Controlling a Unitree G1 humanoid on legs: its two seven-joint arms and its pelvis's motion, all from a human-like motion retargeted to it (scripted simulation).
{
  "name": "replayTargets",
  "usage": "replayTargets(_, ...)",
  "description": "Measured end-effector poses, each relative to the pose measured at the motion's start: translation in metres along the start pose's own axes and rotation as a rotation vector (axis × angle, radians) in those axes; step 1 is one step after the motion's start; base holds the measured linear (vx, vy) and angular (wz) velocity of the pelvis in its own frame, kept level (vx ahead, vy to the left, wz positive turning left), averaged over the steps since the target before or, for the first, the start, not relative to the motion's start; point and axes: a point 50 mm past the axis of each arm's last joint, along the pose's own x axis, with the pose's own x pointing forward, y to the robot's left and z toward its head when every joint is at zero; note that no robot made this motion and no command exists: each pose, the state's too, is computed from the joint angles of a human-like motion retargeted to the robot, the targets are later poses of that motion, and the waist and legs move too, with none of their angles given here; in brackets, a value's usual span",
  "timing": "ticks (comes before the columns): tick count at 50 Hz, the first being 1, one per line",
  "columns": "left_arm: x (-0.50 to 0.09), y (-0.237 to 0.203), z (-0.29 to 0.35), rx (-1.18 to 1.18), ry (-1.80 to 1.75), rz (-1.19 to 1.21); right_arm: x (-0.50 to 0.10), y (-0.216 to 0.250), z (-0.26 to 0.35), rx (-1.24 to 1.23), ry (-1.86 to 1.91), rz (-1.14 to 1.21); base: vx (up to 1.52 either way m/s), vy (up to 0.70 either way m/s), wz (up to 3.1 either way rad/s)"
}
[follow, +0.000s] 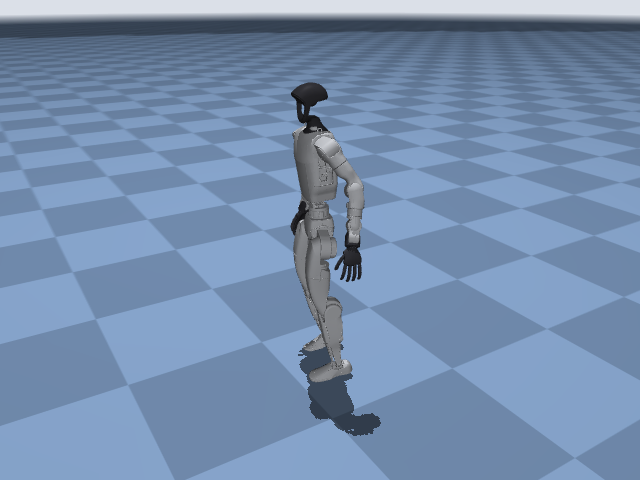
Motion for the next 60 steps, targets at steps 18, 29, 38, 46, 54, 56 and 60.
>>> replayTargets(18, 0.031, 0.005, 0.197, 0.121, -0.396, 0.140, 0.016, -0.052, 0.151, 0.117, -0.372, -0.165, 0.31, -0.01, 0.83)
replayTargets(29, 0.010, 0.000, 0.249, -0.229, -0.559, 0.018, 0.014, -0.065, 0.181, 0.112, -0.415, -0.212, 0.18, 0.00, -0.17)
replayTargets(38, 0.010, -0.012, 0.258, 0.309, -0.671, -0.071, 0.015, -0.073, 0.177, -0.040, -0.495, -0.150, 0.08, 0.00, 0.15)
replayTargets(46, 0.014, -0.017, 0.229, 0.245, -0.630, -0.059, 0.017, -0.066, 0.151, -0.006, -0.447, -0.147, 0.10, 0.00, -0.01)
replayTargets(54, 0.017, -0.035, 0.232, 0.176, -0.505, -0.103, 0.018, -0.065, 0.159, 0.018, -0.419, -0.145, 0.08, 0.01, -0.11)
replayTargets(56, 0.016, -0.035, 0.240, 0.201, -0.488, -0.094, 0.017, -0.070, 0.170, 0.029, -0.413, -0.140, 0.16, 0.04, -0.27)
replayTargets(60, 0.017, -0.029, 0.237, 0.226, -0.495, -0.059, 0.013, -0.076, 0.183, 0.027, -0.450, -0.183, 0.34, 0.01, -0.29)
